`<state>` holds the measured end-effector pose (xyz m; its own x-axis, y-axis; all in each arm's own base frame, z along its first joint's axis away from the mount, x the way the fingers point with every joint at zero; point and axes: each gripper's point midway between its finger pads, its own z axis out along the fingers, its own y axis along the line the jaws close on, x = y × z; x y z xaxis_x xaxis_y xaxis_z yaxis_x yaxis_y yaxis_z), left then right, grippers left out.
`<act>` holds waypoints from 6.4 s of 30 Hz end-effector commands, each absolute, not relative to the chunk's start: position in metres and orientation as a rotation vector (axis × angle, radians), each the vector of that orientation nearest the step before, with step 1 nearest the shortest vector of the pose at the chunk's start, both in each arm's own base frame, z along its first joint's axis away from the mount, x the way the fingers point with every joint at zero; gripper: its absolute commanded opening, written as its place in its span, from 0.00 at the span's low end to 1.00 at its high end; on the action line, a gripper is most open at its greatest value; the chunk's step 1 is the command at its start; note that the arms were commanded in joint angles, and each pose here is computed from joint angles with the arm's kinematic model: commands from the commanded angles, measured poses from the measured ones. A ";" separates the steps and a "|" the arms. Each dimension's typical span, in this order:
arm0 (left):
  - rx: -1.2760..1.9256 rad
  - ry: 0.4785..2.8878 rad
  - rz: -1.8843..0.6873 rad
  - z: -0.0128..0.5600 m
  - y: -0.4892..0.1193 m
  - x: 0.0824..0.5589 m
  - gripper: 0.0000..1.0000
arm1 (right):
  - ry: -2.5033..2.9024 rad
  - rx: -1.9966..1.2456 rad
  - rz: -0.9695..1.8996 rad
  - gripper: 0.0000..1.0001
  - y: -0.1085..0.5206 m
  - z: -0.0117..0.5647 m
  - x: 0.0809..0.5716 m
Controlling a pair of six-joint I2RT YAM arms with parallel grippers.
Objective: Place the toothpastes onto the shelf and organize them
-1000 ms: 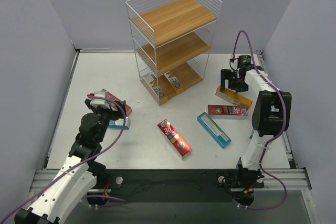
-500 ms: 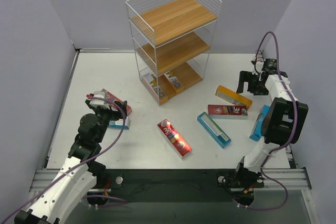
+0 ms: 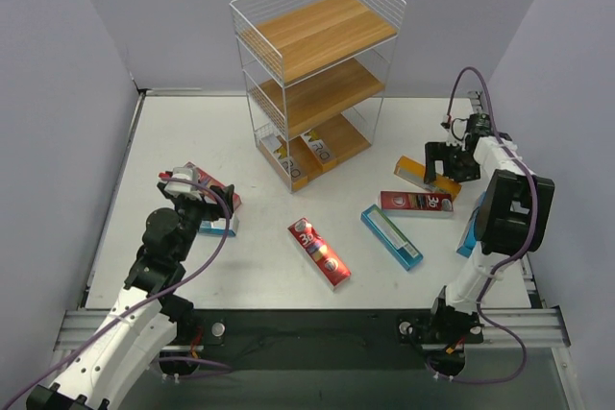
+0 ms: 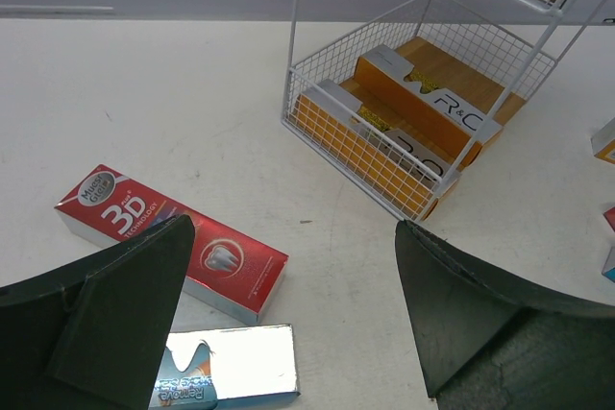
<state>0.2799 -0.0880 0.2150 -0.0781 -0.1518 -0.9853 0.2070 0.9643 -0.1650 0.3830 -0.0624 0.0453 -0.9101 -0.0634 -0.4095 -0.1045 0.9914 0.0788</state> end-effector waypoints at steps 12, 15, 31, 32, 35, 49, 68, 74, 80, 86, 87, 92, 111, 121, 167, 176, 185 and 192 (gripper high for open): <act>0.044 1.525 -0.334 0.251 -0.091 0.280 0.97 | 2.860 -0.291 0.032 0.49 -0.032 0.015 0.350; 0.044 1.514 -0.342 0.255 -0.092 0.279 0.97 | 2.857 -0.281 0.012 0.41 -0.028 0.018 0.347; -0.090 1.570 -0.484 0.259 -0.105 0.281 0.97 | 2.510 -0.259 -0.514 0.16 0.011 0.121 0.334; -0.102 1.575 -0.507 0.260 -0.108 0.281 0.97 | 2.475 -0.267 -0.494 0.17 0.019 0.131 0.329; -0.135 1.582 -0.633 0.269 -0.124 0.279 0.97 | 2.422 -0.377 -0.409 0.17 0.054 0.138 0.309; -0.166 1.621 -1.090 0.284 -0.198 0.269 0.97 | 2.133 -0.789 0.149 0.18 0.248 0.174 0.231; -0.221 1.674 -1.180 0.259 -0.230 0.266 0.97 | 2.008 -0.830 0.439 0.19 0.319 0.194 0.213; -0.248 1.696 -1.191 0.252 -0.232 0.266 0.97 | 1.981 -0.792 0.490 0.19 0.324 0.202 0.213; -0.304 1.754 -1.182 0.236 -0.231 0.267 0.97 | 1.975 -0.754 0.482 0.19 0.320 0.203 0.215; -0.304 1.693 -1.222 0.247 -0.233 0.268 0.87 | 1.966 -0.761 0.525 0.20 0.326 0.202 0.212; -0.305 1.675 -1.234 0.251 -0.234 0.269 0.85 | 1.966 -0.761 0.528 0.21 0.327 0.202 0.212; -0.298 1.663 -1.294 0.253 -0.241 0.267 0.76 | 1.949 -0.764 0.551 0.22 0.333 0.204 0.212; -0.299 1.471 -1.355 0.276 -0.228 0.268 0.32 | 1.950 -0.802 0.679 0.75 0.336 0.215 0.212; -0.326 1.237 -1.495 0.306 -0.192 0.278 0.32 | 1.915 -0.596 1.167 0.92 0.320 0.252 0.218; -0.117 0.901 -1.655 0.387 -0.197 0.262 0.34 | 1.763 -0.434 1.746 0.54 0.316 0.262 0.233; -0.124 1.003 -1.557 0.360 -0.194 0.273 0.85 | 1.816 -0.434 1.688 0.33 0.304 0.252 0.236; -0.086 1.264 -1.148 0.312 -0.172 0.297 0.94 | 2.074 -0.576 1.204 0.27 0.263 0.198 0.239; -0.077 1.486 -0.614 0.272 -0.117 0.304 0.95 | 2.149 -0.569 0.893 0.21 0.220 0.182 0.251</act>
<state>0.2914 -0.1543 0.3072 -0.0820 -0.6583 -0.7482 0.5434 0.5998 -0.5873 0.2411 0.2514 0.1786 -0.7149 -0.0425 -0.6979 -0.5992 0.5516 0.5802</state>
